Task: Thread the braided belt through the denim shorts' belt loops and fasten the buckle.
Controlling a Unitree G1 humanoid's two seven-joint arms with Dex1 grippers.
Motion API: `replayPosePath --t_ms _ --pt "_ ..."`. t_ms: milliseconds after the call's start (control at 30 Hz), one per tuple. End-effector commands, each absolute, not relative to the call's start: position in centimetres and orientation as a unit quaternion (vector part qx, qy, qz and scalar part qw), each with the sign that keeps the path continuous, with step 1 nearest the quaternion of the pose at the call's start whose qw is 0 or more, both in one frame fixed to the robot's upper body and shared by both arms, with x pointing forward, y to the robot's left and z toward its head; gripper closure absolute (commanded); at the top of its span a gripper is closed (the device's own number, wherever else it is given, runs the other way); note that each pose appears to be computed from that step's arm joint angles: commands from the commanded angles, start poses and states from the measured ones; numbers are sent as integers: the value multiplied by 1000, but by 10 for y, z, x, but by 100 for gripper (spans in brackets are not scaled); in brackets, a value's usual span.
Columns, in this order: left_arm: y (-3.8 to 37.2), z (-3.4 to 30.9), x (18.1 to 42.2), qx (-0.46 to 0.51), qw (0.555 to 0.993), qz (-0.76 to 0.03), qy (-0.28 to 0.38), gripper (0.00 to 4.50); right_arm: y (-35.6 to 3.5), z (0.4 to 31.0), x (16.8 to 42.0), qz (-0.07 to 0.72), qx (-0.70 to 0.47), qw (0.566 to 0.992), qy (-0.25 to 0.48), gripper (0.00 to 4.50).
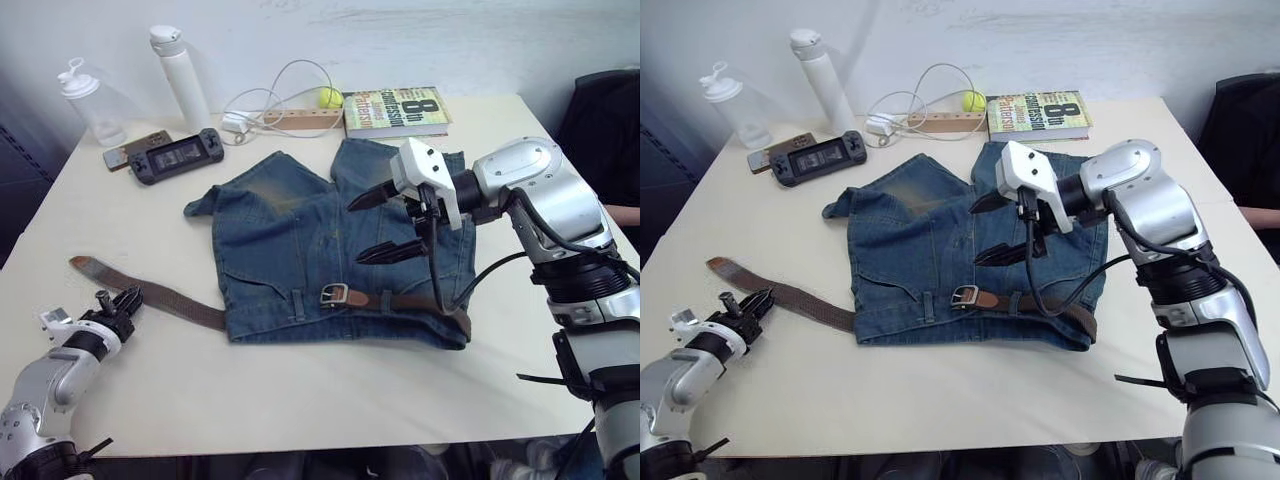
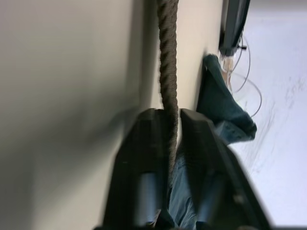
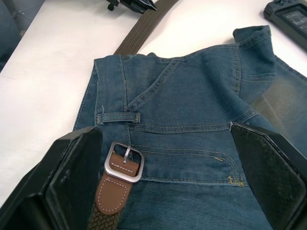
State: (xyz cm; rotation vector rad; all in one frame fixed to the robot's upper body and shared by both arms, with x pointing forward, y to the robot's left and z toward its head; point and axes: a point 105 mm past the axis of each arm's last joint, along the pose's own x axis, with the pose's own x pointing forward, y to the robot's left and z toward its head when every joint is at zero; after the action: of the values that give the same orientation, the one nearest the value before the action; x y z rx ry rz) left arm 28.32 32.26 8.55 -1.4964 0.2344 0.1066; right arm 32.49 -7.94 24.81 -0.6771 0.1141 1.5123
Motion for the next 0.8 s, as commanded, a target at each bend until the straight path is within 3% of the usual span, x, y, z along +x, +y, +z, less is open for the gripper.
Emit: replayPosePath --t_ms 33,133,233,333,400,567,667,800 --pt "295 74 290 -619 767 31 166 449 -82 262 320 664 -315 678 22 0" --pt "287 111 300 -497 859 -3 123 449 -83 262 320 660 -316 682 23 0" --pt "273 154 308 -402 914 -44 38 449 -85 262 321 655 -317 685 22 0" --pt "235 164 315 -176 980 -77 53 449 -85 263 322 653 -317 687 20 0" --pt "215 172 316 -68 991 -107 37 449 -84 263 322 653 -317 688 18 0" --pt "158 198 311 236 945 -220 -54 449 -84 265 324 647 -318 693 14 0" --pt "138 186 304 405 866 -284 -76 449 -86 264 325 640 -321 698 14 0" --pt "132 168 298 511 790 -330 -79 449 -90 259 325 629 -329 704 18 0"
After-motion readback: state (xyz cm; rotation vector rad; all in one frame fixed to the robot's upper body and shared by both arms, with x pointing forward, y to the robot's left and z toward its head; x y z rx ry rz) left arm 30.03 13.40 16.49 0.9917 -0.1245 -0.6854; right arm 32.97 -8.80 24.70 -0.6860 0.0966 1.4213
